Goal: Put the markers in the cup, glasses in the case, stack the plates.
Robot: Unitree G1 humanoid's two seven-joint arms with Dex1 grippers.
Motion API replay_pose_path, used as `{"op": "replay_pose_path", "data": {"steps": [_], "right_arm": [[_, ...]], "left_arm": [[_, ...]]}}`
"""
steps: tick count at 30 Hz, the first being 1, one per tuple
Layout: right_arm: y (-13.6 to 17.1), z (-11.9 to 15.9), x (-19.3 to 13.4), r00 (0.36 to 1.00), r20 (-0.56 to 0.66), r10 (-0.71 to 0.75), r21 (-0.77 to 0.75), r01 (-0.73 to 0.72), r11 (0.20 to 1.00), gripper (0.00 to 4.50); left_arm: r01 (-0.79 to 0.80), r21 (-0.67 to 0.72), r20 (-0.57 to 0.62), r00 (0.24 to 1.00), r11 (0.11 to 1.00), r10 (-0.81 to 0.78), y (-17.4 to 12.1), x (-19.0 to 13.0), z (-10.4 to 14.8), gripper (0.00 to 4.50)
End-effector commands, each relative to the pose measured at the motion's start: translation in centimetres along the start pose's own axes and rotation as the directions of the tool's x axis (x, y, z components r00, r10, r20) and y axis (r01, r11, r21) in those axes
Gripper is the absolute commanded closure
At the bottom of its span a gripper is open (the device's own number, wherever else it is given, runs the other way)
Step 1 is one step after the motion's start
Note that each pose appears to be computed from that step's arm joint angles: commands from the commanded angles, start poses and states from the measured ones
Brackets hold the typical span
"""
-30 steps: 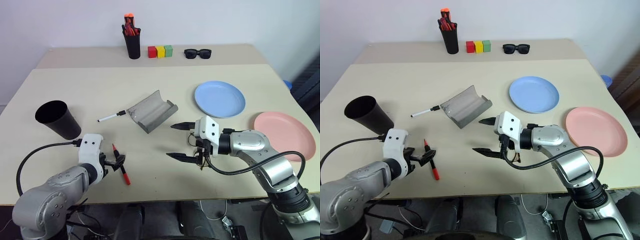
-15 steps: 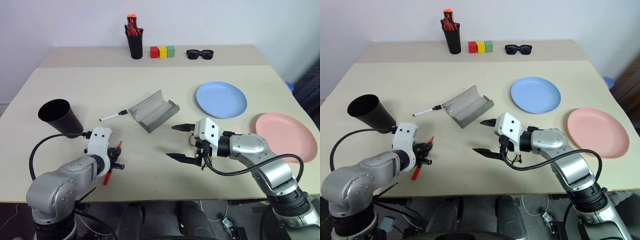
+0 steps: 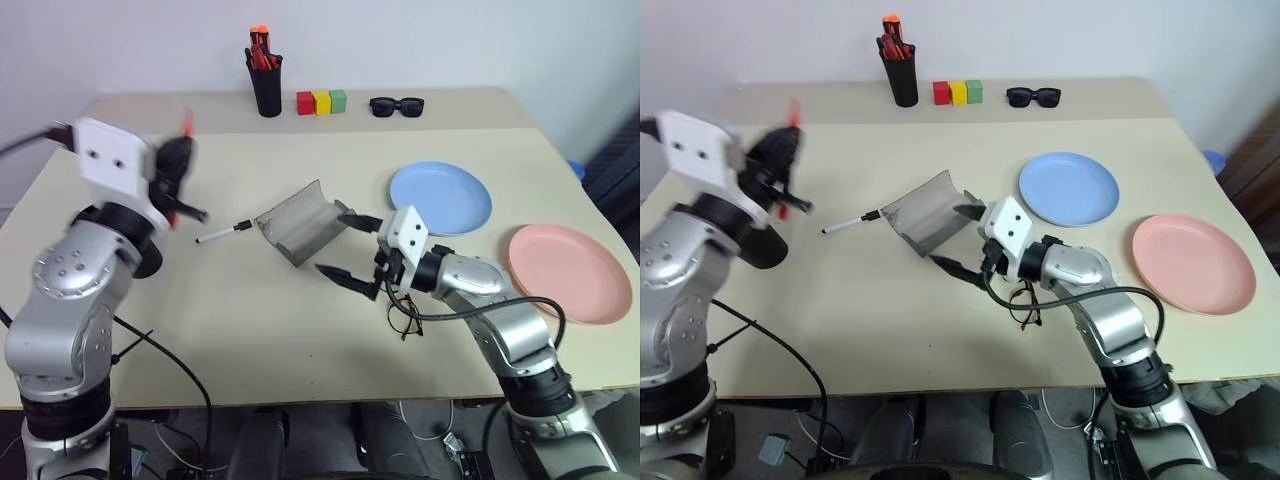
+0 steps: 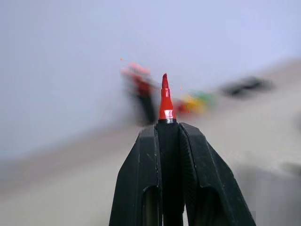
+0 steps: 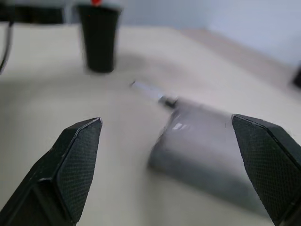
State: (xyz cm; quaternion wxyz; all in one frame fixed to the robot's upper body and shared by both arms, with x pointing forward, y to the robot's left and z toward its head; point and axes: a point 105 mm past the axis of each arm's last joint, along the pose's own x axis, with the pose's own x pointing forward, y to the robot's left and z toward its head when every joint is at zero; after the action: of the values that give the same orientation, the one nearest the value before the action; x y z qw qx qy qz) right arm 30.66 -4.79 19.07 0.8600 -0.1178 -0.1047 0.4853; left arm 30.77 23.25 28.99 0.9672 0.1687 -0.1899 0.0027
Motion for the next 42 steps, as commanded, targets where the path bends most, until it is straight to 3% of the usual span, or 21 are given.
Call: {"op": "replay_pose_path", "data": {"steps": [1,5,9,19,36,37,42], "right_arm": [[-2.1,3.8,1.7,0.974,0.168,-0.152,0.003,0.153,0.988,0.0],[-1.7,5.7,3.4,0.956,0.249,-0.157,0.073,0.143,0.987,0.0],[-0.9,5.7,3.9,0.959,0.258,-0.119,0.082,0.101,0.991,0.0],[0.6,5.2,4.3,0.967,0.248,-0.052,0.09,0.031,0.995,0.0],[1.1,4.6,4.2,0.973,0.228,-0.039,0.094,0.018,0.995,0.0],[1.1,4.5,4.2,0.973,0.227,-0.037,0.095,0.016,0.995,0.0],[1.2,4.5,4.2,0.974,0.224,-0.033,0.094,0.012,0.996,0.0]], "left_arm": [[-0.23,0.096,0.096,0.971,0.968,0.221,4.5,0.1,1.2,4.49],[-0.338,0.082,0.103,0.939,0.938,0.329,6.4,-0.1,0.0,4.49],[-0.402,0.094,0.111,0.913,0.911,0.392,7.0,-1.0,-1.0,4.49],[-0.385,0.068,0.008,0.923,0.92,0.386,5.6,-2.0,-5.6,4.49],[-0.433,0.062,-0.022,0.9,0.899,0.435,5.7,-2.6,-7.1,4.49],[-0.44,0.072,-0.023,0.896,0.895,0.443,5.8,-2.6,-7.2,3.49],[-0.454,0.075,-0.027,0.889,0.888,0.456,5.9,-2.8,-7.3,1.09]]}}
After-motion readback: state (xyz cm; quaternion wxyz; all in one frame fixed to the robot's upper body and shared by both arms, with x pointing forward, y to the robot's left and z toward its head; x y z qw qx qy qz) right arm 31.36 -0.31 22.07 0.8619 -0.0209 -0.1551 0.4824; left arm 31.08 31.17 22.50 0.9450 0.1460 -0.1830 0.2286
